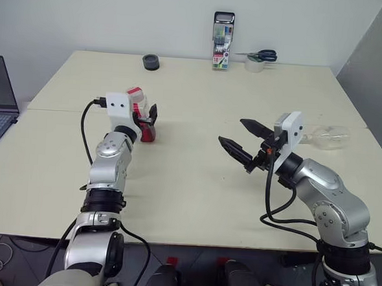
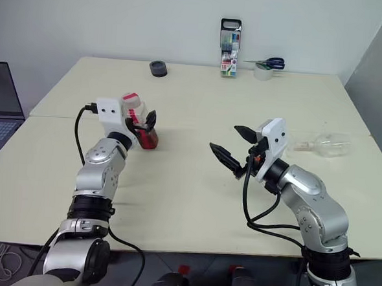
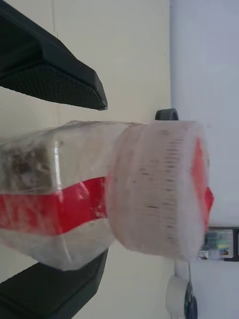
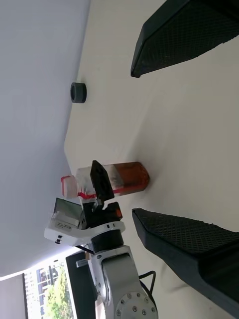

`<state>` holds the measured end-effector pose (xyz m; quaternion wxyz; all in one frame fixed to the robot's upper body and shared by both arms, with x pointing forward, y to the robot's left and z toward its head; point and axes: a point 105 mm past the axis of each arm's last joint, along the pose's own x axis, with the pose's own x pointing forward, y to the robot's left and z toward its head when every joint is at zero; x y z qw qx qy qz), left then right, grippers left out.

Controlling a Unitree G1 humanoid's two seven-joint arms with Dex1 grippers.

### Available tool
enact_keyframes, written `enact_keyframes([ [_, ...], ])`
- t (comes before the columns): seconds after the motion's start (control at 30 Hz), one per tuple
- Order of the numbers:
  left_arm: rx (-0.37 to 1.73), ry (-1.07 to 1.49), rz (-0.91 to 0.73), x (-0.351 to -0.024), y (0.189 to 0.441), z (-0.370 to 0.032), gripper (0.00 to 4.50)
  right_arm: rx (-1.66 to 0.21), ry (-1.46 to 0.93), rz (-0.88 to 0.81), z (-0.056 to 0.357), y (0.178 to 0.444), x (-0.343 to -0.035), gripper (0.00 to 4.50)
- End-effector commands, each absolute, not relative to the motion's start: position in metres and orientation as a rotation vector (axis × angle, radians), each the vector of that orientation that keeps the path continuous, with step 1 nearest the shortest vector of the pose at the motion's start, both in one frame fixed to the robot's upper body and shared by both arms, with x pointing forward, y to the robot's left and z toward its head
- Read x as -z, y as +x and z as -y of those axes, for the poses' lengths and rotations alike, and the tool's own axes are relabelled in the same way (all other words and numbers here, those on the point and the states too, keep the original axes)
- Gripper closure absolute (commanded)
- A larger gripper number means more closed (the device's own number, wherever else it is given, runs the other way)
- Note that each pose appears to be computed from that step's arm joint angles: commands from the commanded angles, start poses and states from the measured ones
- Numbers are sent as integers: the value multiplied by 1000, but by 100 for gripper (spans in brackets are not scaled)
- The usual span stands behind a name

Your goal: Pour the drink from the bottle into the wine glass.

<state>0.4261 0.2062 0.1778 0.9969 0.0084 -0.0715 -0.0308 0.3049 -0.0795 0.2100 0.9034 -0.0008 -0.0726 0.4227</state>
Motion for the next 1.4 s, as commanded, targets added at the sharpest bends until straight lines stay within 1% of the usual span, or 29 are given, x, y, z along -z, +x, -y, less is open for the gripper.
enact_keyframes([
  [0.03, 57, 34, 206, -196, 426, -207, 2, -884, -4, 207, 78, 301, -222, 0],
  [0.23, 71, 20, 201, -194, 425, -206, 2, -876, -2, 213, 79, 301, -224, 0],
  [0.27, 72, 18, 202, -194, 424, -206, 39, -874, -1, 213, 79, 301, -224, 0],
  [0.3, 73, 16, 203, -194, 424, -206, 52, -874, 0, 214, 79, 301, -224, 0],
  [0.47, 65, 10, 196, -191, 423, -208, 203, -870, 2, 214, 79, 301, -225, 0],
  [0.5, 61, 9, 192, -190, 422, -209, 228, -869, 3, 214, 79, 301, -225, 0],
  [0.53, 57, 7, 189, -189, 422, -210, 231, -868, 3, 214, 79, 301, -225, 0],
  [0.73, 36, 10, 174, -183, 417, -216, 231, -863, 5, 212, 79, 303, -225, 0],
  [1.0, 35, 21, 172, -186, 418, -218, 231, -861, 4, 216, 78, 305, -225, 0],
  [1.07, 38, 23, 174, -186, 418, -218, 159, -860, 5, 218, 78, 306, -226, 0],
  [1.1, 37, 23, 174, -186, 418, -218, 136, -859, 5, 218, 78, 306, -226, 0],
  [1.23, 32, 27, 166, -185, 418, -220, 11, -854, 9, 219, 78, 306, -226, 0],
  [1.27, 31, 29, 163, -184, 418, -220, 5, -853, 10, 218, 78, 306, -225, 0],
  [1.4, 43, 31, 153, -182, 420, -218, 5, -848, 12, 214, 78, 305, -223, 0],
])
